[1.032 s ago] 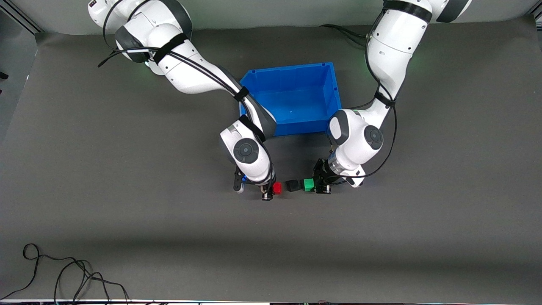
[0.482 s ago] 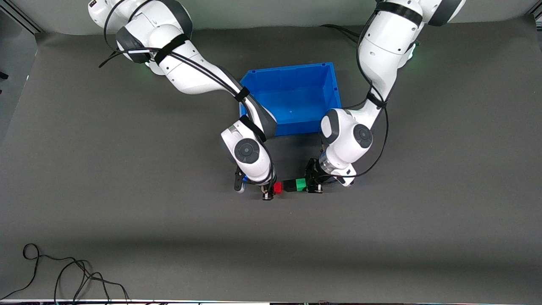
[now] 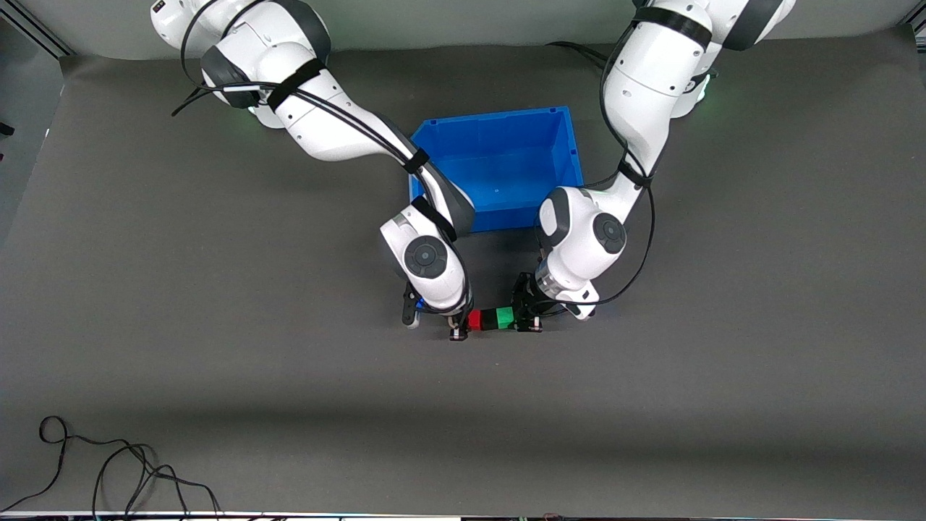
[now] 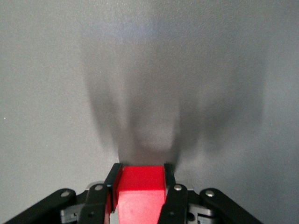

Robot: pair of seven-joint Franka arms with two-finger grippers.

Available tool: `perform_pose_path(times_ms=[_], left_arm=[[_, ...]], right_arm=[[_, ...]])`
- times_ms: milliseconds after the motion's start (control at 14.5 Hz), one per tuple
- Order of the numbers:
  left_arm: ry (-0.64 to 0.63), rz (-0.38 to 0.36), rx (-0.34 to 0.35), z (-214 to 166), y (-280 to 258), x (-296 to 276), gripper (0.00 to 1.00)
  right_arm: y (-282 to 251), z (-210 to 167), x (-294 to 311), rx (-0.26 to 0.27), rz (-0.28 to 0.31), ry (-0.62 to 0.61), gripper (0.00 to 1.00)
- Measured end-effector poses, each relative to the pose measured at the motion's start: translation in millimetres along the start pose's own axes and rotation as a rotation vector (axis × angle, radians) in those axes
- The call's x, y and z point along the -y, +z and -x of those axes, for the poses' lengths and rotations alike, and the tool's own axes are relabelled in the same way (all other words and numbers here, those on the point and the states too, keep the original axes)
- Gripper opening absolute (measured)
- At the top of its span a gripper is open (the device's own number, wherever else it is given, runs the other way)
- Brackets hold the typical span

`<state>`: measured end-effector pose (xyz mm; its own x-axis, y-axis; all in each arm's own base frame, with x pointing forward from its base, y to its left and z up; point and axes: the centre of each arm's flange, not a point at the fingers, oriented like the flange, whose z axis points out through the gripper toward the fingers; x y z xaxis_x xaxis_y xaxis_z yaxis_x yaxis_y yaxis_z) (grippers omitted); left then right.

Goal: Attach green and red cubes to black cube
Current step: 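Press the red and green cubes against the black cube from both sides, then open both grippers and lift them away from the joined cubes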

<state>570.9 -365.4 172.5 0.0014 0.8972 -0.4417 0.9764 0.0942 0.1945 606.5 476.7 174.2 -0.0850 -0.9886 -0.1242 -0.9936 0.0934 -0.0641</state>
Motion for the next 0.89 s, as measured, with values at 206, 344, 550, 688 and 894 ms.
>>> perform_pose_path(times_ms=[206,344,550,688,894], left_arm=[[0.002,0.007,0.000,2.3,0.4,0.5,0.44],[0.004,0.011,0.005,5.9,-0.2,-0.6,0.63],[0.000,0.019,-0.002,0.9,-2.2,-5.2,0.96],[-0.007,0.039,-0.025,-15.1,-9.4,-19.1,1.00],[0.026,0.006,-0.060,-49.2,-37.3,-50.5,1.00]], right_arm=[[0.0,-0.6,0.6,-0.001,-0.001,0.001,0.40],[-0.6,-0.3,1.0,0.000,-0.002,0.001,0.45],[-6.0,0.9,5.2,0.008,-0.013,0.002,0.73],[-15.8,0.0,14.8,0.019,-0.032,-0.008,0.91],[-50.1,-20.5,49.1,0.027,-0.058,-0.038,1.00]])
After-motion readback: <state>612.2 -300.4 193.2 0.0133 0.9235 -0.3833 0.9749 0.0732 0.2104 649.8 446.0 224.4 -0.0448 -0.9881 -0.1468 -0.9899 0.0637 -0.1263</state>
